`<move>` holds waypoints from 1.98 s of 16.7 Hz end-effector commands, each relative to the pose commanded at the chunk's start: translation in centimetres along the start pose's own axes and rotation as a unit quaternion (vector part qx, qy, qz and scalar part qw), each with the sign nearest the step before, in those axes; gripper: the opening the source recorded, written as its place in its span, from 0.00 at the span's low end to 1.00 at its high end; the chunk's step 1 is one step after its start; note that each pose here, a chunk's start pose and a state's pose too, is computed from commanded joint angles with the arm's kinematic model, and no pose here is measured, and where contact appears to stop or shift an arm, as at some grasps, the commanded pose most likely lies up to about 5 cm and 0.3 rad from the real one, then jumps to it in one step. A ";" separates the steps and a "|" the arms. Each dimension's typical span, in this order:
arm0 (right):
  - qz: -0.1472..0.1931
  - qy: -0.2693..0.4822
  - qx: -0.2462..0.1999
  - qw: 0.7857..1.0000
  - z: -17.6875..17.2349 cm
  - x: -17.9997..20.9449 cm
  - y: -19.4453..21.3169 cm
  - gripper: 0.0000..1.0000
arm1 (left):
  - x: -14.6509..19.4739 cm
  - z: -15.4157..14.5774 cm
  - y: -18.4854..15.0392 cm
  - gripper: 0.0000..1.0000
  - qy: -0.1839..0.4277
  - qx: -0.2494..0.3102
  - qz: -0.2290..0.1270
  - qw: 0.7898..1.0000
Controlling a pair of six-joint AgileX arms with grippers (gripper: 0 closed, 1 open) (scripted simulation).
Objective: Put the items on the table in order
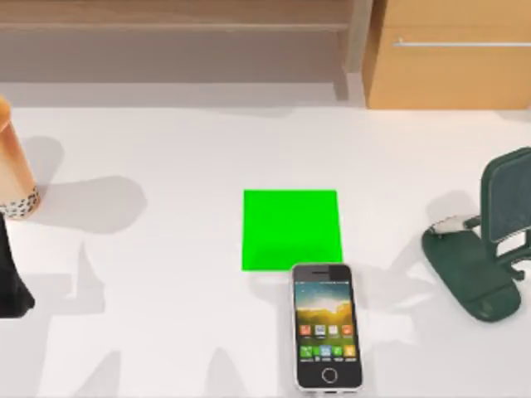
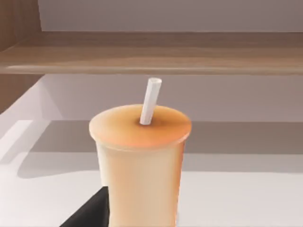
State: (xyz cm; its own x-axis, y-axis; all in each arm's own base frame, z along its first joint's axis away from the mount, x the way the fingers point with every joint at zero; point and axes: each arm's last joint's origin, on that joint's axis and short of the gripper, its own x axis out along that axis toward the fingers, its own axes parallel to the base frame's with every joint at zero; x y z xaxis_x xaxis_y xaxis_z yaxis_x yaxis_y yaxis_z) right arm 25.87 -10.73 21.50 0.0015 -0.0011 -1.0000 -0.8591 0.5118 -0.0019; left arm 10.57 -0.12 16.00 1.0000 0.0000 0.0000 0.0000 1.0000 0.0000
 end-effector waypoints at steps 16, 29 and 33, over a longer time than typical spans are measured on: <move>-0.085 -0.108 0.338 0.931 21.0 -9.2 -1.6 0.00 | 0.0 0.0 0.0 1.00 0.000 0.000 0.000 1.000; 0.006 -0.006 0.493 0.870 40.8 6.2 9.9 0.00 | 0.0 0.0 0.0 1.00 0.000 0.000 0.000 1.000; 0.006 0.001 0.496 0.868 41.2 7.0 10.4 0.00 | 0.0 0.0 0.0 1.00 0.000 0.000 0.000 1.000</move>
State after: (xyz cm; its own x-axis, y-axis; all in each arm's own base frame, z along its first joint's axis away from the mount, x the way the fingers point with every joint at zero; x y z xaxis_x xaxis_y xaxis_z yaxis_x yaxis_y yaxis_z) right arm 38.01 29.93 14.45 -0.0055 0.0085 -0.9999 0.0047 1.0000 0.0085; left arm 10.57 -0.12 16.00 1.0000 0.0000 0.0000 0.0000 1.0000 0.0000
